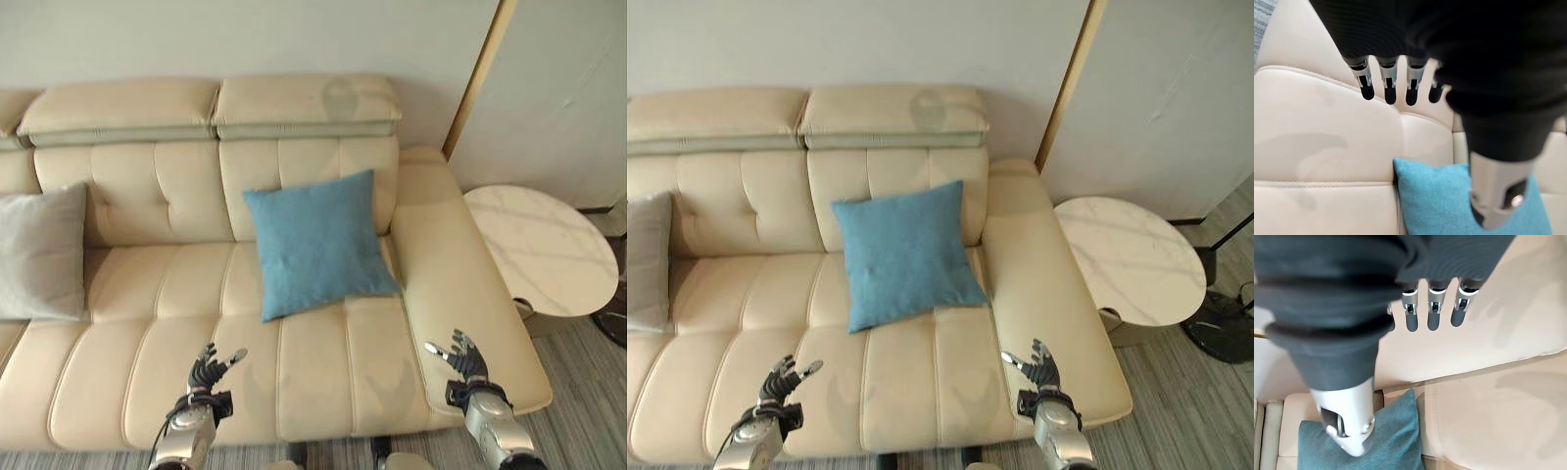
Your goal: Pick up all the scattered cushions and arrange them neatly on the sofa.
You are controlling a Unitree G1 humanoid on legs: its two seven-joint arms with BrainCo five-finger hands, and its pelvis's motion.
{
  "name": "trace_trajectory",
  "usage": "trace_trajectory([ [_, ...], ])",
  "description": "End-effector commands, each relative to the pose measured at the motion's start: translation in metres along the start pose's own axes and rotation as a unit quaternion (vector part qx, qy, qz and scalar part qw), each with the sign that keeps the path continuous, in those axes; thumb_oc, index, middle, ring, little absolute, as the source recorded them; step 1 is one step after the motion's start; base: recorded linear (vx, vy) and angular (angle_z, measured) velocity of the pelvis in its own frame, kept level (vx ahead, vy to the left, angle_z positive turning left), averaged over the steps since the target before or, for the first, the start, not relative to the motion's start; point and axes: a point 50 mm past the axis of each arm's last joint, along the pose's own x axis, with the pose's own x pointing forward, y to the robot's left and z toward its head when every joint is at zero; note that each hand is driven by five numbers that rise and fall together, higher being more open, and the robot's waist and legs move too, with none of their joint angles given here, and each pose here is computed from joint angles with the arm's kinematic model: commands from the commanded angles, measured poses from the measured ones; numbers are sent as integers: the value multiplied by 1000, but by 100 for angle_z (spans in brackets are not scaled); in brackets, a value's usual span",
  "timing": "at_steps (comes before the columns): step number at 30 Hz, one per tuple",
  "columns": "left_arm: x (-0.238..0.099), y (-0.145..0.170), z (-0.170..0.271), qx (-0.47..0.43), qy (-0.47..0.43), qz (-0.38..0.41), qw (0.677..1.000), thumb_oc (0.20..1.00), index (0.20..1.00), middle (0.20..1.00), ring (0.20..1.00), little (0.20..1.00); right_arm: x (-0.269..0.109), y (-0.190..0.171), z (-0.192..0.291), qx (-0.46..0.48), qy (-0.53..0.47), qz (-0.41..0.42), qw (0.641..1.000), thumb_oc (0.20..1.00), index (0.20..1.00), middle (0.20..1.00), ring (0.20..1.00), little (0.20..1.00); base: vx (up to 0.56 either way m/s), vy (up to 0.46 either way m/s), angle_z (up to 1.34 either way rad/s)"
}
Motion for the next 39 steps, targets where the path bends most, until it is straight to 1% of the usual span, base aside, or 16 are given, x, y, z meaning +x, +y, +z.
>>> trace_trajectory([
  [1,6,0,15,13,-26,-10,1000,1000,1000,1000,1000,1000,6,-1,21,-17,-40,13,999,1000,1000,1000,1000,1000,13,79,-14],
  [6,0,-3,23,44,-52,-46,997,1000,1000,1000,1000,1000,2,-2,16,-11,-35,18,999,1000,1000,1000,1000,1000,-91,65,-7],
  [13,2,0,37,66,-74,-51,994,1000,1000,1000,1000,1000,1,8,15,-7,-34,28,999,1000,1000,1000,1000,1000,-176,11,-29],
  [15,1,-2,37,62,-76,-60,993,1000,1000,1000,1000,1000,0,7,14,-9,-32,29,999,1000,1000,1000,1000,1000,-157,30,-31],
  [17,-3,-4,33,36,-69,-70,995,1000,1000,1000,1000,1000,-2,5,9,-17,-26,35,999,1000,1000,1000,1000,1000,-180,-66,-14],
  [24,-4,-4,33,-1,-69,-57,996,1000,1000,1000,1000,1000,0,11,20,-39,-44,45,997,1000,1000,1000,1000,1000,-164,-175,-29],
  [30,-2,-16,38,-37,-71,-64,995,1000,1000,1000,1000,1000,3,10,31,-47,-62,44,996,1000,1000,1000,1000,1000,-234,-167,24],
  [37,-4,-20,29,-46,-54,-72,995,1000,1000,1000,1000,1000,3,11,32,-56,-62,54,995,1000,1000,1000,1000,1000,-86,-18,21],
  [39,-5,-22,25,-33,-48,-78,995,1000,1000,1000,1000,1000,2,10,28,-56,-54,52,996,1000,1000,1000,1000,1000,52,81,48],
])
